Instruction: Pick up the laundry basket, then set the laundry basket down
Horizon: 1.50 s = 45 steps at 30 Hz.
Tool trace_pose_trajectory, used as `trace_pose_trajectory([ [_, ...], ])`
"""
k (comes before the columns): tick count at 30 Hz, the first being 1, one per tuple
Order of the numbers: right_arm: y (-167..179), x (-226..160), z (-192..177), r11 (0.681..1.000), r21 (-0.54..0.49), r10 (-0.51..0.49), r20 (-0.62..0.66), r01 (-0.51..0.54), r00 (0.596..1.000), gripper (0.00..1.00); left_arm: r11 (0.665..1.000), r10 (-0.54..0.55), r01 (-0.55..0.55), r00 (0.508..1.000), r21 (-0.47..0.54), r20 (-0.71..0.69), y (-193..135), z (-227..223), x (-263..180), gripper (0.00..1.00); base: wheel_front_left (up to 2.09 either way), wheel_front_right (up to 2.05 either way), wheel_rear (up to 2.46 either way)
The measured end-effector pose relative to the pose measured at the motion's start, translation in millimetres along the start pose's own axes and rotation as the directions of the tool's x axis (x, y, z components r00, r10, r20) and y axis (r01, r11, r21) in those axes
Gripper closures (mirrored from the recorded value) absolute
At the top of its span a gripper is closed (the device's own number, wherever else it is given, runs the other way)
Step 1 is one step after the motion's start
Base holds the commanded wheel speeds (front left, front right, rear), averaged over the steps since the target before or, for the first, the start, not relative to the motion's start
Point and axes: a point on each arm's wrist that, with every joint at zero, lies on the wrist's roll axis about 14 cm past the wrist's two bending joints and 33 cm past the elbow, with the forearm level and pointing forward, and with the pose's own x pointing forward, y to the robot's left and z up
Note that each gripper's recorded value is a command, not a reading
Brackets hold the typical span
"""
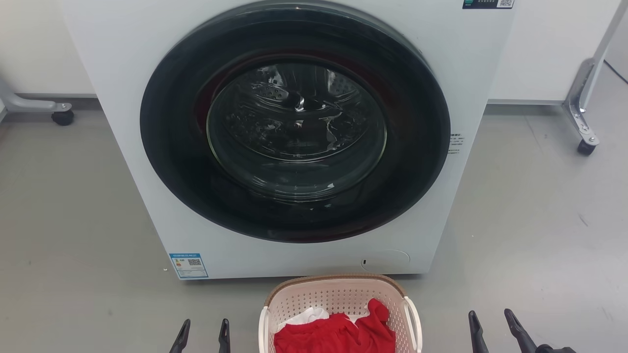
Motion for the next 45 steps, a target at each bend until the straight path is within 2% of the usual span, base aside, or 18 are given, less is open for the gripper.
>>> trace_pose_trajectory([
  [27,-1.6,-1.4,5.3,1.0,0.007,-0.015,0.01,0.015,1.0,0.0,1.0,0.0,0.0,1.0,0.01,0.022,-3.1,5.3,-0.9,0.0,0.0,0.0,0.0],
  [28,-1.6,-1.4,5.5,1.0,0.007,-0.015,0.011,0.015,1.0,1.0,1.0,-0.002,0.002,1.0,0.012,0.023,-3.5,5.5,-0.9,1.0,0.0,0.0,0.0],
  [32,0.0,-7.3,-10.6,1.0,0.019,-0.022,-0.038,0.023,0.999,1.0,1.0,0.008,-0.007,1.0,0.012,-0.025,-0.9,-9.6,-6.4,1.0,0.0,0.0,0.0],
  [37,-5.9,-7.3,-12.7,0.997,0.058,-0.042,-0.051,0.045,0.998,1.0,1.0,0.022,-0.023,0.999,-0.016,-0.041,4.2,-12.4,-6.9,1.0,0.0,0.0,0.0],
  [45,-13.9,-5.8,-16.2,0.981,0.175,-0.073,-0.086,0.087,0.994,1.0,0.988,0.057,-0.068,0.995,-0.135,-0.083,14.3,-16.9,-5.9,1.0,0.0,0.0,0.0],
])
